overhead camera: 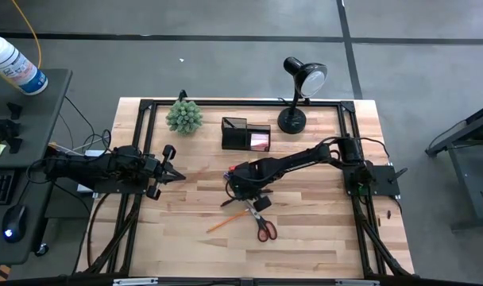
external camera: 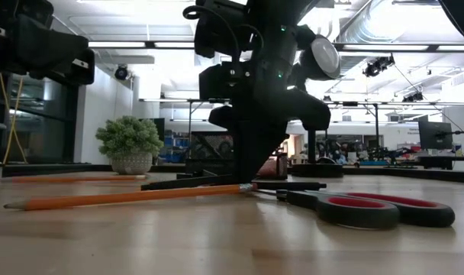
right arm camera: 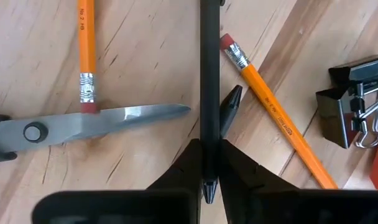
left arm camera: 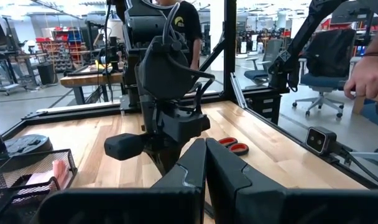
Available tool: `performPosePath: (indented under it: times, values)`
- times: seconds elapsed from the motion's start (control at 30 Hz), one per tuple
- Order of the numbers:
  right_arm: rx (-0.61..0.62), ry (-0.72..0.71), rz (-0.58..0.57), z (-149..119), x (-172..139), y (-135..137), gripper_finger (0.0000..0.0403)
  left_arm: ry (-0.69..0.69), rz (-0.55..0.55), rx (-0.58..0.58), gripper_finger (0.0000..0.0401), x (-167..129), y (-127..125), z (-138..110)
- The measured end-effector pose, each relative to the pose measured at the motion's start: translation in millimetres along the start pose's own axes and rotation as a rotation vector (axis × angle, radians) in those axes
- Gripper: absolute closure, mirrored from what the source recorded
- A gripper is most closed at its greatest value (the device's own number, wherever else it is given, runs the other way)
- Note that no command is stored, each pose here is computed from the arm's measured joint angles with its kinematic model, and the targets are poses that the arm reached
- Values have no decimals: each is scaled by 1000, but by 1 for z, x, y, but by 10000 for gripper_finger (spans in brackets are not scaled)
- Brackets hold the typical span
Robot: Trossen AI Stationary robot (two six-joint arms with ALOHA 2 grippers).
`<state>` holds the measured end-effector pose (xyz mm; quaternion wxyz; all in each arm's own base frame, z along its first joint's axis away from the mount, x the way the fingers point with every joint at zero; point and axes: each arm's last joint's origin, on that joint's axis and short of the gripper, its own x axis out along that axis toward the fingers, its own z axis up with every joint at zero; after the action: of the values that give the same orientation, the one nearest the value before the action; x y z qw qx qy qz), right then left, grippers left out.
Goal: Pick and place office supplies into organizer
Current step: Put the bottom black pen into the desk organizer
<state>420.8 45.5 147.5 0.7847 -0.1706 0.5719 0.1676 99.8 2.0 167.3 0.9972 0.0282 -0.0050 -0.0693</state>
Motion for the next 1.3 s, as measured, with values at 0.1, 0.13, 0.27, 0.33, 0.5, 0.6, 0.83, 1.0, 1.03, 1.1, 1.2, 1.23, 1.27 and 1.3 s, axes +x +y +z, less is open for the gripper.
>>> performPosePath:
  times: [0.1, 0.13, 0.27, 0.33, 0.5, 0.6, 0.83, 1.0, 1.03, 1.1, 1.2, 1.23, 1.27, 1.3]
  values:
    - [2, 19, 9, 2, -5, 0, 380, 0, 0, 0, 400, 0, 0, 0]
    - [2, 16, 8, 3, -7, -1, 380, 0, 0, 0, 400, 0, 0, 0]
    - [-1, -15, -11, 15, -20, -5, 380, 0, 0, 0, 400, 0, 0, 0]
    - [-7, -35, -28, 21, -27, -7, 380, 0, 0, 0, 400, 0, 0, 0]
    - [6, 9, -138, 28, -47, -18, 380, 0, 0, 0, 400, 0, 0, 0]
    - [63, 74, -241, 25, -61, -33, 380, 0, 0, 0, 400, 0, 0, 0]
    - [257, 97, -518, 22, -113, -84, 380, 0, 0, 0, 400, 0, 0, 0]
    - [298, 151, -681, 6, -149, -124, 380, 0, 0, 0, 400, 0, 0, 0]
    - [300, 170, -695, 1, -154, -131, 380, 0, 0, 0, 400, 0, 0, 0]
    - [301, 220, -703, -10, -165, -142, 380, 0, 0, 5, 400, 0, 0, 0]
    - [298, 298, -693, -25, -178, -152, 380, 0, 0, 16, 400, 0, 0, 0]
    - [296, 325, -680, -30, -181, -153, 380, 0, 0, 16, 400, 0, 0, 0]
    - [291, 351, -666, -33, -183, -153, 380, 0, 0, 16, 400, 0, 0, 0]
    - [287, 370, -655, -36, -184, -153, 380, 0, 0, 17, 400, 0, 0, 0]
